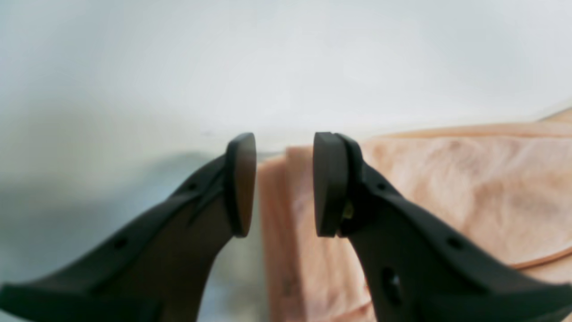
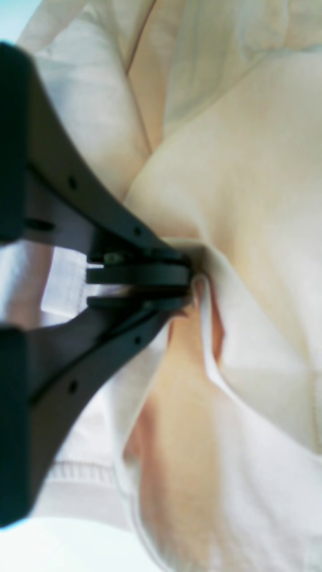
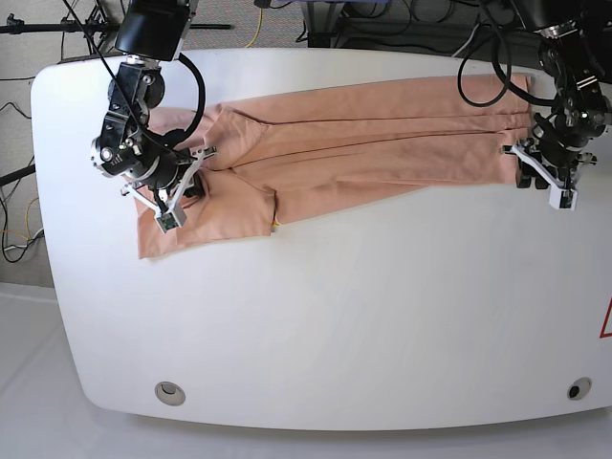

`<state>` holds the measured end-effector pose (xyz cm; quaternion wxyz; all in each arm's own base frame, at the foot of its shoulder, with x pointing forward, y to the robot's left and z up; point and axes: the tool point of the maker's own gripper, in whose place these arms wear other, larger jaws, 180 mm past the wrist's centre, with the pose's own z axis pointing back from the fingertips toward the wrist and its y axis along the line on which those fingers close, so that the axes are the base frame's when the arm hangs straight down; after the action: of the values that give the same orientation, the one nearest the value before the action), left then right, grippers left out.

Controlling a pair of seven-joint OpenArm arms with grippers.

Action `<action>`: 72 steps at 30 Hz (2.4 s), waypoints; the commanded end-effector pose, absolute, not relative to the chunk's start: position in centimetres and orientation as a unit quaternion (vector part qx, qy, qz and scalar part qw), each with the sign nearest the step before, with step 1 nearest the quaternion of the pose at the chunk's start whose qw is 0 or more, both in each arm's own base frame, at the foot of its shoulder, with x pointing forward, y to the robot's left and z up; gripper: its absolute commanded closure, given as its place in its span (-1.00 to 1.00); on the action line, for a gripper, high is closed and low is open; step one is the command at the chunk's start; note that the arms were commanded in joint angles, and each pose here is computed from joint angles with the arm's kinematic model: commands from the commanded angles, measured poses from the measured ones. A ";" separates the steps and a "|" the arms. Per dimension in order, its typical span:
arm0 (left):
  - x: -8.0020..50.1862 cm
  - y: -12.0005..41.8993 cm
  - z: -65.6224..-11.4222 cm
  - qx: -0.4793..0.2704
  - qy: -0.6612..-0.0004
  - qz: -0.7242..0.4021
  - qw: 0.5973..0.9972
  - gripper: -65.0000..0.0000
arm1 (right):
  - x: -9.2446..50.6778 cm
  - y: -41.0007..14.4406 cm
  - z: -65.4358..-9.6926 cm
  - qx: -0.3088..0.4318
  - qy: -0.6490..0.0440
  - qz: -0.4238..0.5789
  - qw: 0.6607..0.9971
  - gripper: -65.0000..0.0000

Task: Fold the T-shirt properly

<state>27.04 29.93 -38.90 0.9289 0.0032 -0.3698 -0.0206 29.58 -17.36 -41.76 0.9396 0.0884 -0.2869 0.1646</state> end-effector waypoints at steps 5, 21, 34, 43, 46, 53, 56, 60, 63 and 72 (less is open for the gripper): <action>28.5 28.9 -40.4 -0.021 -0.362 -0.039 0.931 0.45 | 30.1 -17.8 -41.1 0.077 -0.293 0.168 0.938 0.86; 27.1 29.0 -42.1 -0.037 -0.321 -0.037 0.946 0.28 | 29.8 -18.0 -41.3 0.076 -0.289 0.167 0.940 0.88; 27.4 30.6 -38.4 -0.049 -0.376 -0.006 0.925 0.15 | 30.0 -17.9 -41.1 0.076 -0.293 0.167 0.939 0.88; 28.0 30.0 -38.5 -0.055 -0.381 -0.012 0.923 0.19 | 29.9 -17.8 -41.2 0.076 -0.289 0.169 0.939 0.89; 28.1 29.9 -38.5 -0.053 -0.382 -0.016 0.923 0.21 | 29.9 -17.8 -41.2 0.076 -0.288 0.169 0.939 0.89; 28.5 29.8 -37.9 -0.048 -0.394 -0.023 0.917 0.59 | 29.8 -17.9 -41.3 0.072 -0.284 0.169 0.941 0.88; 28.8 29.8 -37.4 -0.047 -0.407 -0.024 0.912 0.90 | 29.8 -17.9 -41.3 0.073 -0.285 0.169 0.941 0.88; 29.2 29.8 -36.5 -0.044 -0.421 -0.029 0.905 0.98 | 29.8 -17.9 -41.3 0.072 -0.284 0.169 0.941 0.88; 29.5 29.1 -35.5 -0.046 -0.434 -0.041 0.899 1.00 | 29.4 -18.0 -41.6 0.071 -0.278 0.169 0.943 0.88; 30.1 28.7 -34.1 -0.041 -0.445 -0.057 0.893 1.00 | 29.4 -18.0 -41.6 0.071 -0.278 0.170 0.943 0.89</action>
<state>29.29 28.41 -35.62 0.9022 -0.0454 -0.4261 -0.0489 29.30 -17.49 -41.95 0.9421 0.0820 -0.2794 0.1666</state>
